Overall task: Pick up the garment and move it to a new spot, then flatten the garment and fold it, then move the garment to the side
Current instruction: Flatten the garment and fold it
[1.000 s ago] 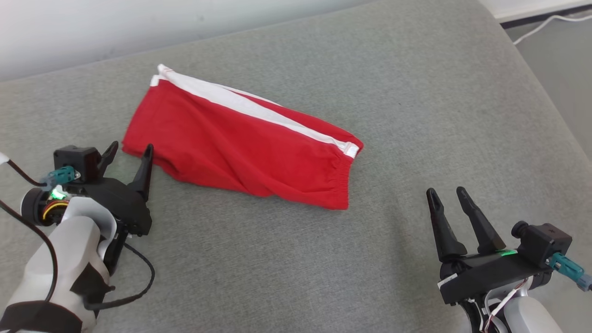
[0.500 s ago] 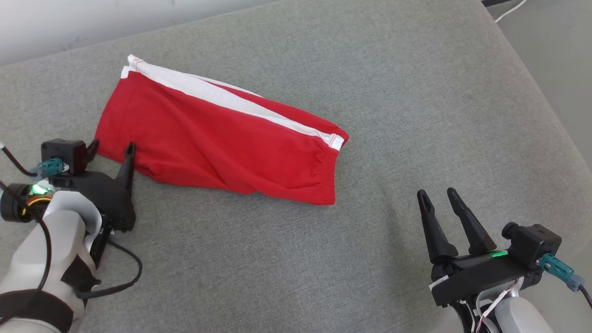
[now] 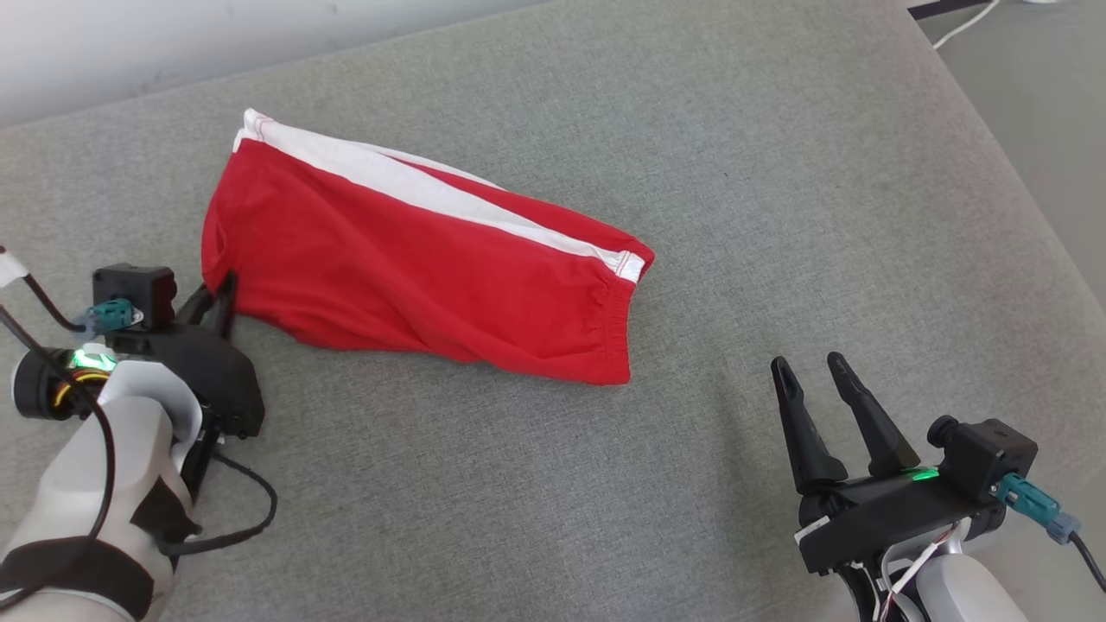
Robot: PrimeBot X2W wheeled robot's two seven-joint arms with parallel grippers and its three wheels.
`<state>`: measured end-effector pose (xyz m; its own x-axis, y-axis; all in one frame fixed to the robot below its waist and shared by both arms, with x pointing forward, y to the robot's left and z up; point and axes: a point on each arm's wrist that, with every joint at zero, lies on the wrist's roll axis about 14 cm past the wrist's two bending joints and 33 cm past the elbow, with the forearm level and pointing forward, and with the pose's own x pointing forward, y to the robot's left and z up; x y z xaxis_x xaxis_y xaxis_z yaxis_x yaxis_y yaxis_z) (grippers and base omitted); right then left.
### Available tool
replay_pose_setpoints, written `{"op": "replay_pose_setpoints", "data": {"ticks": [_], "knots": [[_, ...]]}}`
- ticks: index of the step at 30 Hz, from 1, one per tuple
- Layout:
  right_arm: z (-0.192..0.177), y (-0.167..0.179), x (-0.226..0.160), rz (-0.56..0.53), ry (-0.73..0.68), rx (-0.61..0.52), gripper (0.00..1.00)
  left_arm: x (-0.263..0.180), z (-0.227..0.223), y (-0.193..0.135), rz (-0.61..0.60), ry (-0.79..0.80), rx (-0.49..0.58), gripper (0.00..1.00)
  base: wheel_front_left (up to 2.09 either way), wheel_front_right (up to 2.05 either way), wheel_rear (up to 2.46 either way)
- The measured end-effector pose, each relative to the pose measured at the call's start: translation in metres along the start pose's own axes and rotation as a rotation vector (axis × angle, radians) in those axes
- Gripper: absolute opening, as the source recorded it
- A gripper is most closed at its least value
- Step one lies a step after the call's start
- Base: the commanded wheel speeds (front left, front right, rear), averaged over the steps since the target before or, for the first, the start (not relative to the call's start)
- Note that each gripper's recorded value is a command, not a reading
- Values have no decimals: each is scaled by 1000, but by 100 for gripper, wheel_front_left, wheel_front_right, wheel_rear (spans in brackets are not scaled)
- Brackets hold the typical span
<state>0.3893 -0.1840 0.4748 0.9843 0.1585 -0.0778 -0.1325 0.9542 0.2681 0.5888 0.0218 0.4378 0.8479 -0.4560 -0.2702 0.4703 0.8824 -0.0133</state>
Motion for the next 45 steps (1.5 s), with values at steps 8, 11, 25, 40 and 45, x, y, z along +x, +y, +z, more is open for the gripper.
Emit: {"op": "replay_pose_setpoints", "data": {"ticks": [8,11,25,40,45], "knots": [[7,9,-5,20,-28,6,100,-23,10,-11,19,-56,-40,0,0,0,0],[11,16,-7,37,-45,12,100,-36,11,-15,31,-74,-62,0,0,0,0],[25,33,-20,75,-97,37,100,-96,17,-15,122,-162,-151,0,0,0,0],[25,40,-17,95,-90,42,100,-127,2,-15,177,-185,-201,0,0,0,0],[25,43,-14,108,-81,38,100,-134,-8,-19,188,-174,-220,0,0,0,0]]}}
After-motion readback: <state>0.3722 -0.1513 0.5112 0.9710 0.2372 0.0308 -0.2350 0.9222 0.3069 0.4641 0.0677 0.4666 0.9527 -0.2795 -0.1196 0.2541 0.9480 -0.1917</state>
